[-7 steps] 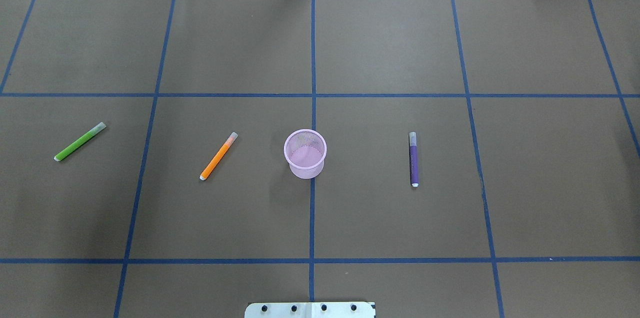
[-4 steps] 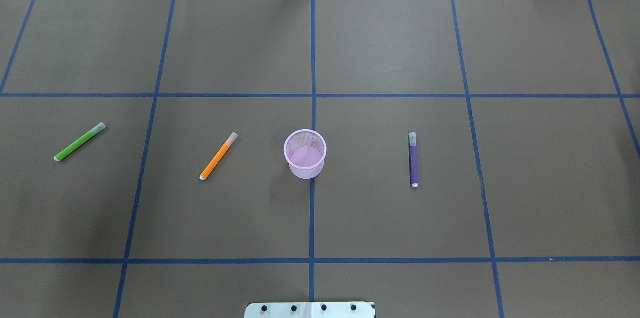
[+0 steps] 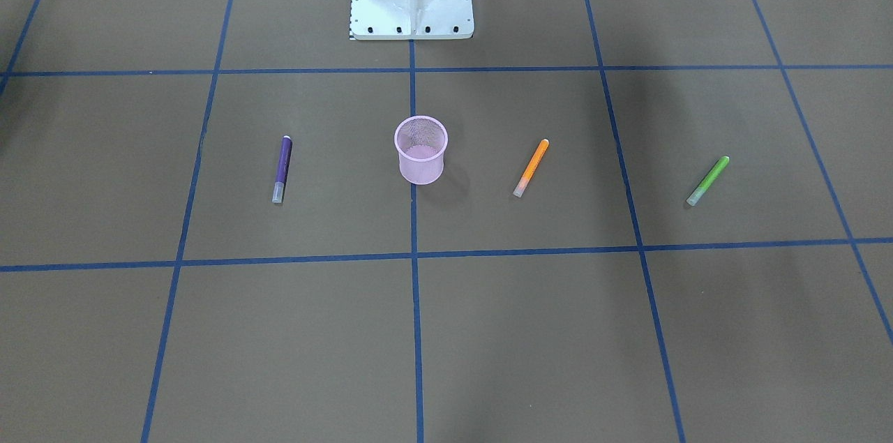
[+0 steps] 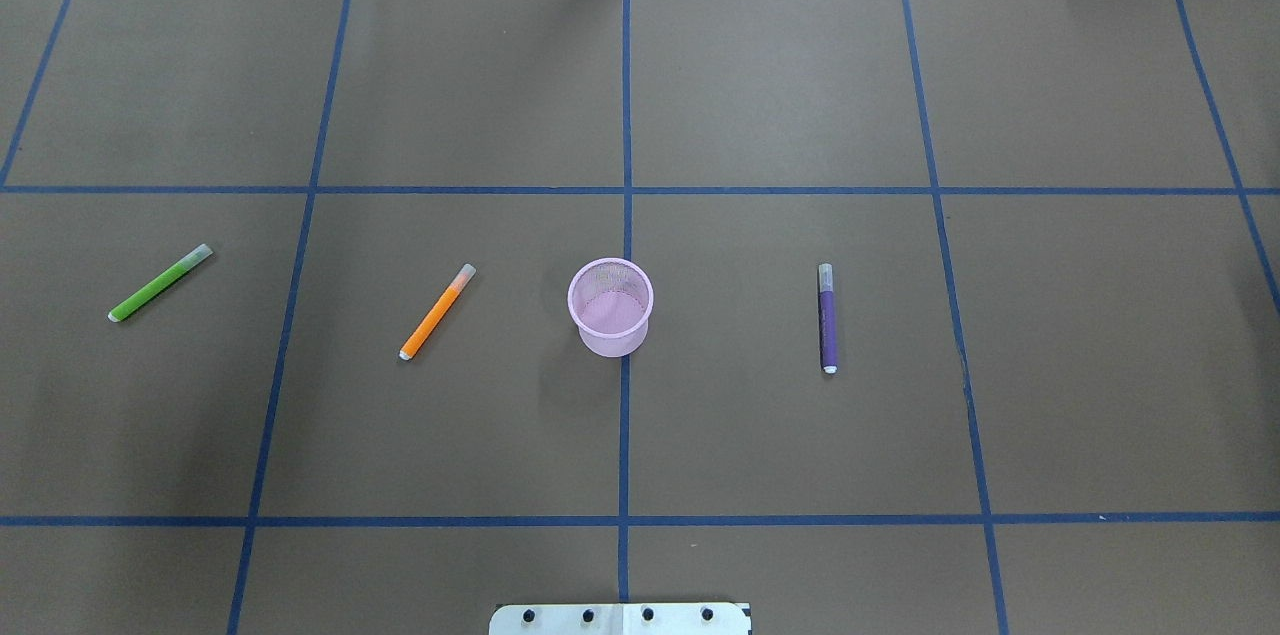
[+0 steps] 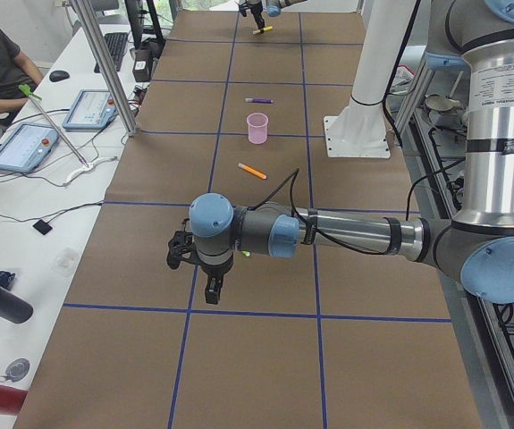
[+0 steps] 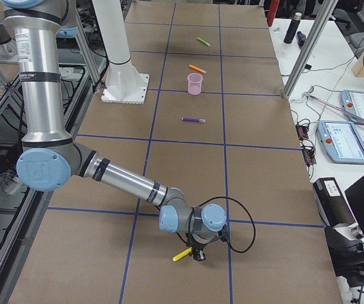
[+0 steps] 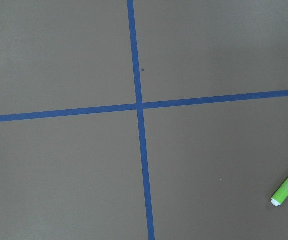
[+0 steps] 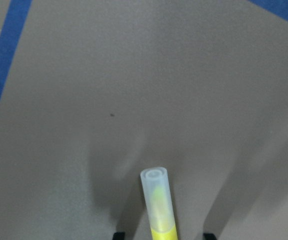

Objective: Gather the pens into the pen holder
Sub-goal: 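Lift the yellow marker upright with the right gripper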

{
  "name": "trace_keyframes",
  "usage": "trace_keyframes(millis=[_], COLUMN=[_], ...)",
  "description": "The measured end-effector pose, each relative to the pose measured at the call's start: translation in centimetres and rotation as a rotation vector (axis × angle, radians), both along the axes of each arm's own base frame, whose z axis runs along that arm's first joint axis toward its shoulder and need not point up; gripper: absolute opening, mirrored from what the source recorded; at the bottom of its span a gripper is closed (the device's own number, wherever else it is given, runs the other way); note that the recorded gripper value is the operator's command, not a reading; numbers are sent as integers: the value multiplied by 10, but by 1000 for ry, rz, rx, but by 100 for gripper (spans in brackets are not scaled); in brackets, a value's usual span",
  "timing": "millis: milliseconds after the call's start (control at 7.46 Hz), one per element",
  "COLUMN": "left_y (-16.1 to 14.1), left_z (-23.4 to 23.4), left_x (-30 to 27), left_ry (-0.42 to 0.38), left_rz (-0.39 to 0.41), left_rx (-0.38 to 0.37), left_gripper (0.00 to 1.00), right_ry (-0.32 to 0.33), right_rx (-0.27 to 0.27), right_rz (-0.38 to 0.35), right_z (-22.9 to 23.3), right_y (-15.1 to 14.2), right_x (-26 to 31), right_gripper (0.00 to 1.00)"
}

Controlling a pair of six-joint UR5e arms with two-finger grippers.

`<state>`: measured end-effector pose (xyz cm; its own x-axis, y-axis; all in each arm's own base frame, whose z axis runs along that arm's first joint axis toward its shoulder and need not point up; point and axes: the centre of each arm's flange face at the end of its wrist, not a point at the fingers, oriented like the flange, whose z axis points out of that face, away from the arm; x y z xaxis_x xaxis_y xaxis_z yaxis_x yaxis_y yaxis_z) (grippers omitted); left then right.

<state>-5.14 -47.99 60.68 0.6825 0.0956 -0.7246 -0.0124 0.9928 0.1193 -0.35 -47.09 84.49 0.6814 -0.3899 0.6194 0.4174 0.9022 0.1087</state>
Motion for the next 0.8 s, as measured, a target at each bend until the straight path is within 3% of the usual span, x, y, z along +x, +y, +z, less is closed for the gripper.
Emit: trace_keyframes(millis=[536, 805], left_y=[0, 0], left_z=[-1, -3], left_x=[-1, -1], left_ry=[0, 1], left_rz=[-1, -2], left_rx=[2, 5], left_gripper=[100, 100], right_ry=[-8, -37], right_rx=[12, 19], right_rz=[4, 72], right_z=[-8, -44], right_y=[-7, -23], right_x=[-1, -6], right_gripper=[0, 0])
